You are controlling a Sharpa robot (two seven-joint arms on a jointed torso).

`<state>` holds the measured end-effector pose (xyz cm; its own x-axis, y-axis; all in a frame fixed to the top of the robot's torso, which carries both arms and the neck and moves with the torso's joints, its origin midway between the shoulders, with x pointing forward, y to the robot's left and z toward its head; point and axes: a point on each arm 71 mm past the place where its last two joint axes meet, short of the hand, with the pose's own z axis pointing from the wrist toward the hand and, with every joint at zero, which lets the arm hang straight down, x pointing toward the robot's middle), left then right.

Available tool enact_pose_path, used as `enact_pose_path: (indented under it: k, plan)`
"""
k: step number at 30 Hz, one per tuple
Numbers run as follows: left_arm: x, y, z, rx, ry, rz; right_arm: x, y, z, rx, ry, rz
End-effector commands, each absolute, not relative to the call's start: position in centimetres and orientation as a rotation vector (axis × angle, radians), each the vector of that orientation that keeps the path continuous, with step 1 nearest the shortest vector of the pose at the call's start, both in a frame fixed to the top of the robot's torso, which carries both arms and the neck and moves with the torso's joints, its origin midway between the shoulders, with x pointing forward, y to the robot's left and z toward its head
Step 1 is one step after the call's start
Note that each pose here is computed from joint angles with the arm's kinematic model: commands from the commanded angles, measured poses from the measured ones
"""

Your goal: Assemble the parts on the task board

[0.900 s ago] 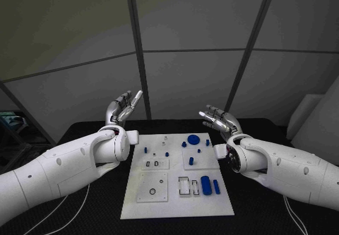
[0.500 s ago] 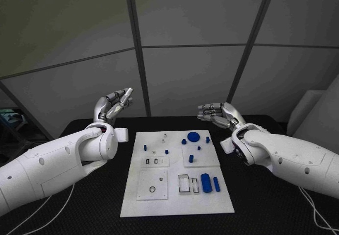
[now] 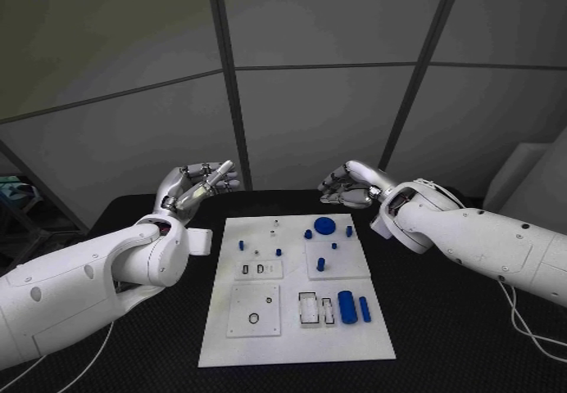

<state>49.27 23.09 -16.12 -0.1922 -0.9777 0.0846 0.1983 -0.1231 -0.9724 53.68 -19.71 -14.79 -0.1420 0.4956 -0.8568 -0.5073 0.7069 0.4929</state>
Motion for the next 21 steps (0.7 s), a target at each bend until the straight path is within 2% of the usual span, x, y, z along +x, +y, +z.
enact_pose_path:
  k: [1, 10, 21]
  plan:
    - [48.6, 22.3, -15.7, -0.990, 1.173, -1.566, 53.8, -18.8, -15.0, -0.214, 1.556, 0.671]
    - [47.6, 21.5, -15.2, -0.982, 1.191, -1.602, 54.0, -17.6, -15.0, -0.326, 1.586, 0.536]
    - [47.2, 21.1, -15.0, -0.984, 1.198, -1.619, 53.8, -16.3, -15.3, -0.372, 1.647, 0.515]
